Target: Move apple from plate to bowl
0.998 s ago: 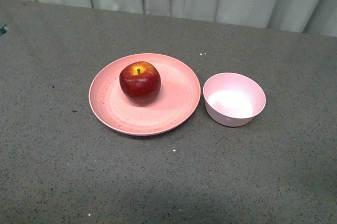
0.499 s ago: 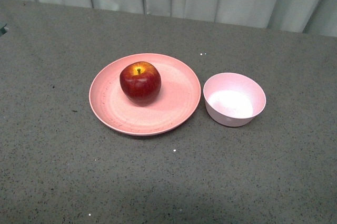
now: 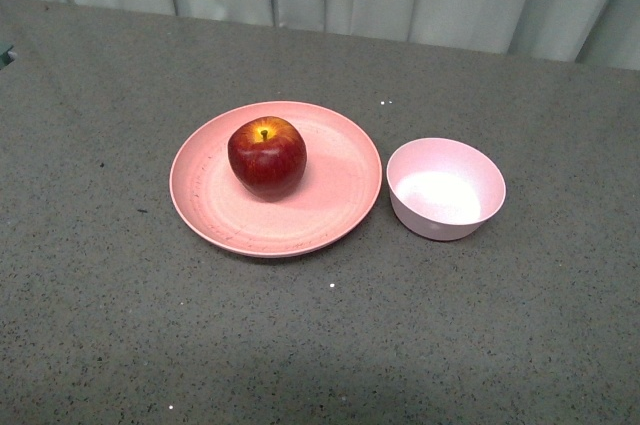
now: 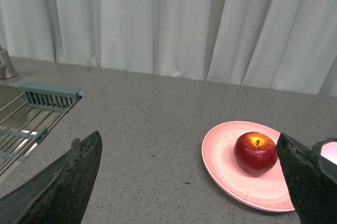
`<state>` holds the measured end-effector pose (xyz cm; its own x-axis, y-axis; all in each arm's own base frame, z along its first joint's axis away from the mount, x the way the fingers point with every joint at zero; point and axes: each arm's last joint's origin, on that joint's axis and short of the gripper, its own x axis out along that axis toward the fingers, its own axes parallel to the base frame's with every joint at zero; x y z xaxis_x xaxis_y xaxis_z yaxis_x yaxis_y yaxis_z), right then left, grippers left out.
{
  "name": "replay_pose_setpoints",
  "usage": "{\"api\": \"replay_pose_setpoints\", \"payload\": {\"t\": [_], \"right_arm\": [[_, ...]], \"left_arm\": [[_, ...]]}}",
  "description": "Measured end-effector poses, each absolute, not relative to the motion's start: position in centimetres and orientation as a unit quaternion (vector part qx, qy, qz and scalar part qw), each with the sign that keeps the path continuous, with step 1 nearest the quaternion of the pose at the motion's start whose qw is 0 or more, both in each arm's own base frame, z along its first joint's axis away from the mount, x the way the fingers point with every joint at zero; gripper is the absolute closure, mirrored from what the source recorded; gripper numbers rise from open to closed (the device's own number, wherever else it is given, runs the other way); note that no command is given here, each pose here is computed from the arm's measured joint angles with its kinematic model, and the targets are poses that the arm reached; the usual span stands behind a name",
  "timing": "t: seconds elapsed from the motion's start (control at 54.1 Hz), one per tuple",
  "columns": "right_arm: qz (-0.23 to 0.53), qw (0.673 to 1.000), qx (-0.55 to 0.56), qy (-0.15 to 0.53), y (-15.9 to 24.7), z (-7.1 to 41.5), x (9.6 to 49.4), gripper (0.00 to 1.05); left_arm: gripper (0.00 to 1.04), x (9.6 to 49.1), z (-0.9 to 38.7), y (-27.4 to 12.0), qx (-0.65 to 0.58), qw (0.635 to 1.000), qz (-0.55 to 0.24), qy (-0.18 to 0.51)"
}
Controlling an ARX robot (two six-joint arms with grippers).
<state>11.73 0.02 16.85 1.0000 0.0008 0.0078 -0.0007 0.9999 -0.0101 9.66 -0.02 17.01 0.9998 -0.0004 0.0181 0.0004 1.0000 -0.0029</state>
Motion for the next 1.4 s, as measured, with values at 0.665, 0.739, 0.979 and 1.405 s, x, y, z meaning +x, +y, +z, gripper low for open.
{"api": "replay_pose_setpoints", "payload": {"t": [0.665, 0.739, 0.979, 1.405], "right_arm": [[0.002, 1.0, -0.005, -0.003, 0.0, 16.6, 9.8, 1.04], [0.001, 1.0, -0.005, -0.001, 0.0, 16.5, 9.8, 1.04], [0.002, 1.0, -0.005, -0.001, 0.0, 16.5, 9.8, 0.73], [0.002, 1.0, -0.004, -0.001, 0.0, 16.5, 9.8, 0.1]], "left_arm": [[0.07, 9.7, 17.0, 0.0, -0.001, 1.0, 0.0, -0.009], [0.07, 9.7, 17.0, 0.0, -0.001, 1.0, 0.0, -0.009], [0.07, 9.7, 17.0, 0.0, -0.001, 1.0, 0.0, -0.009], [0.07, 15.4, 17.2, 0.1, -0.061, 0.991, 0.045, 0.108]]}}
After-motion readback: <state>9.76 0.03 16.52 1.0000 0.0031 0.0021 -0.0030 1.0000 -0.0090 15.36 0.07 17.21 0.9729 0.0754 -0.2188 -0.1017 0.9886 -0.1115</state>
